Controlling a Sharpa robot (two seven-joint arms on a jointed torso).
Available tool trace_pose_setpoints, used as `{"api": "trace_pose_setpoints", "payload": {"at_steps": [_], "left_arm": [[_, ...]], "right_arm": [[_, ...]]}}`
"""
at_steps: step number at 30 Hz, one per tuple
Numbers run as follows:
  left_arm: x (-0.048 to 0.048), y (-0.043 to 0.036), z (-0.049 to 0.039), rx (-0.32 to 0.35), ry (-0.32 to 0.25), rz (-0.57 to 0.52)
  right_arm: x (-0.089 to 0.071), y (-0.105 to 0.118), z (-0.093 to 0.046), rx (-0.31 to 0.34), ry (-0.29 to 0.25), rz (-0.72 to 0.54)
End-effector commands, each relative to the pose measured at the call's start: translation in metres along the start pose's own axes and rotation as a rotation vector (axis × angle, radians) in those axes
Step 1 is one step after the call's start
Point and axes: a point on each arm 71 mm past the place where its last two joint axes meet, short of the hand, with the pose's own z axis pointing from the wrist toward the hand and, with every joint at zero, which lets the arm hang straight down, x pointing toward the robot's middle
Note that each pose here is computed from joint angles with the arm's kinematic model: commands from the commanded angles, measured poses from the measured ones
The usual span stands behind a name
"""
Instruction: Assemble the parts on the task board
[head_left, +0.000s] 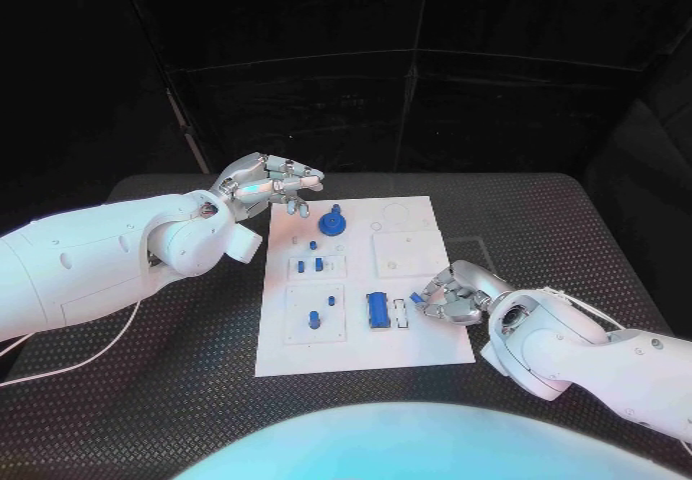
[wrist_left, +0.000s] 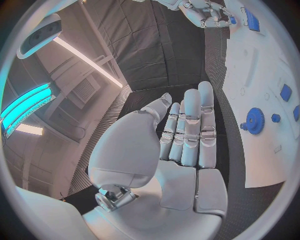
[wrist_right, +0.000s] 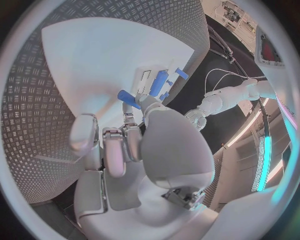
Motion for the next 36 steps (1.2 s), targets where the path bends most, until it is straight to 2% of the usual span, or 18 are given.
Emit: {"api": "trace_pose_setpoints", "payload": {"at_steps": [1,6,12,36], "left_arm": [[0.0020,-0.0012,0.0007,0.004,0.016,-0.006],[0.0022,-0.0011,0.0009,0.003,0.018,-0.006],[0.0023,-0.0010,0.0011,0.002,0.019,-0.007],[0.0027,-0.0004,0.0011,-0.006,0.026,-0.009]], "right_arm": [[0.004,0.005,0.001,-0.005,0.022,0.051],[0.010,0.006,0.004,0.006,0.074,0.032],[0.015,0.007,0.008,0.021,0.112,0.013],[0.021,0.011,0.013,0.031,0.120,0.005]]}}
